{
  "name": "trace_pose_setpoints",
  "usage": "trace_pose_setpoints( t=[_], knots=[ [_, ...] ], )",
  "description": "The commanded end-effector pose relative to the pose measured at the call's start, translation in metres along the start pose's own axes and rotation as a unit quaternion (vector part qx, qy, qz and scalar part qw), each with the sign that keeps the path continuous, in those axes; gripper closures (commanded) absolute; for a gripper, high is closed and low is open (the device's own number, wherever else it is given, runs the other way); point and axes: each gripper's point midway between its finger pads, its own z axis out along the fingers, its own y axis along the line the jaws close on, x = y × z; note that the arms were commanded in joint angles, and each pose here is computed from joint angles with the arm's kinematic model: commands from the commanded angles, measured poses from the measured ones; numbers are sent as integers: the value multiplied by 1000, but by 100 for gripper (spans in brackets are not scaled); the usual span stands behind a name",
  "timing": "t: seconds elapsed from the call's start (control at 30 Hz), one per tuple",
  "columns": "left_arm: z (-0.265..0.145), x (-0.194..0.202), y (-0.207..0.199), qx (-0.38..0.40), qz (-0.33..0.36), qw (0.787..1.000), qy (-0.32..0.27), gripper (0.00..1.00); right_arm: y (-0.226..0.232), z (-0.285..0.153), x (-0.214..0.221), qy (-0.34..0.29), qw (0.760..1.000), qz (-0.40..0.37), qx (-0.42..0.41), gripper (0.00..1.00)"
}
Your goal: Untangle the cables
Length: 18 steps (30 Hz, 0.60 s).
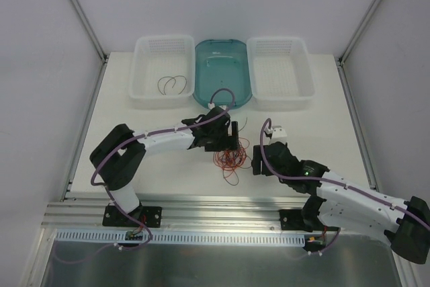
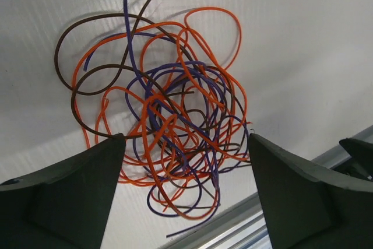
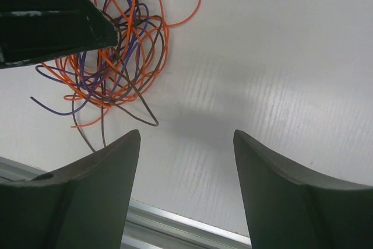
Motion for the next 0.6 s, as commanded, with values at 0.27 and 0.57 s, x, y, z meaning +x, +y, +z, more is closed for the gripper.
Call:
trace_pose_setpoints(
  t=[0.27, 0.57],
  knots=[
    [20, 8, 8, -29, -17, 999, -6, 86, 49, 32, 6, 4, 995, 21, -95, 36],
    [13, 7, 13, -27, -12, 999, -18, 100, 60, 46, 15, 29, 994, 20, -106, 88]
  ],
)
